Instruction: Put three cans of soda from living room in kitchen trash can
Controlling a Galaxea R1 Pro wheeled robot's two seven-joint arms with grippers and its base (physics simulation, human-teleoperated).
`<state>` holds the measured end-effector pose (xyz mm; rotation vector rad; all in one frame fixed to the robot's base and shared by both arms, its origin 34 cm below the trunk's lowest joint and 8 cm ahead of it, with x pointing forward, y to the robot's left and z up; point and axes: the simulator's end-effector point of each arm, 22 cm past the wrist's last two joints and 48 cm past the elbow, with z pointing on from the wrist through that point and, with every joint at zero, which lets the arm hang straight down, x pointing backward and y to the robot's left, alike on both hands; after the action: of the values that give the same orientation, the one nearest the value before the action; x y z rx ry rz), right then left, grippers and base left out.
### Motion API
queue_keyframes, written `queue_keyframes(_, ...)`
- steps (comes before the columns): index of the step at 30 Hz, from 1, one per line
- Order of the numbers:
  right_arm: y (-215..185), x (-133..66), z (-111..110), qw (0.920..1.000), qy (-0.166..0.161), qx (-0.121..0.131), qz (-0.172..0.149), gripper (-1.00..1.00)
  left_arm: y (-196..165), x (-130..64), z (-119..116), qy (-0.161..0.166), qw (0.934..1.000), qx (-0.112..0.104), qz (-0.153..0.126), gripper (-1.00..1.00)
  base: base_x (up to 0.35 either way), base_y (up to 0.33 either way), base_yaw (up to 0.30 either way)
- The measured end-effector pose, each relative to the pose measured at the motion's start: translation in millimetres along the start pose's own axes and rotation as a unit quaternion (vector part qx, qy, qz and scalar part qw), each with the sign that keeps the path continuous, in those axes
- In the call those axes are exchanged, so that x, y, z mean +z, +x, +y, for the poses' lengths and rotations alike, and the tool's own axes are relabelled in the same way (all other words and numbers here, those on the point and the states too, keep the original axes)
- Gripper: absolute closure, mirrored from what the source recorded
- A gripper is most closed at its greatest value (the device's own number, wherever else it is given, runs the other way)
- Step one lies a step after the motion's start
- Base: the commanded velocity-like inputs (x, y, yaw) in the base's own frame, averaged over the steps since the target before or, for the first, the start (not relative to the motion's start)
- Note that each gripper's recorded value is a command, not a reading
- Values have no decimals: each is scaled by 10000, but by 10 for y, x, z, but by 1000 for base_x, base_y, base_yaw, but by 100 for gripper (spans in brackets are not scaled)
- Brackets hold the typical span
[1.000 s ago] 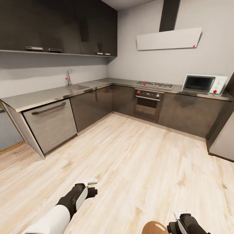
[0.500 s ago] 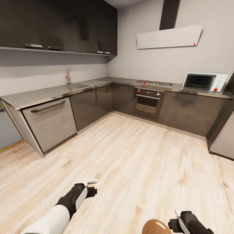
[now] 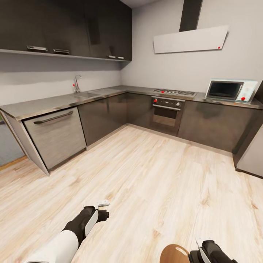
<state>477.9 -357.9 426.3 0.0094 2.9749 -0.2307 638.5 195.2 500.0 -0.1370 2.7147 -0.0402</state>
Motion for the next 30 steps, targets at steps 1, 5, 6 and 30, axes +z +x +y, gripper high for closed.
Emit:
queue_keyframes(1, 9, 20, 0, 10000, 2, 0, 4, -100, 10, 17, 1, 0, 10000, 1, -1, -100, 0, 0, 0)
queue_keyframes(5, 41, 99, 3, 10000, 7, 0, 14, -100, 52, 84, 2, 6, 10000, 1, -3, -100, 0, 0, 0)
queue_keyframes(6, 49, 118, 3, 10000, 9, 0, 16, -100, 62, 101, 3, 7, 10000, 1, -3, -100, 0, 0, 0)
queue_keyframes(30, 3, 543, -23, 9999, 66, 44, -77, -100, 270, 510, 24, 29, 9999, -7, -146, -100, 0, 0, 0)
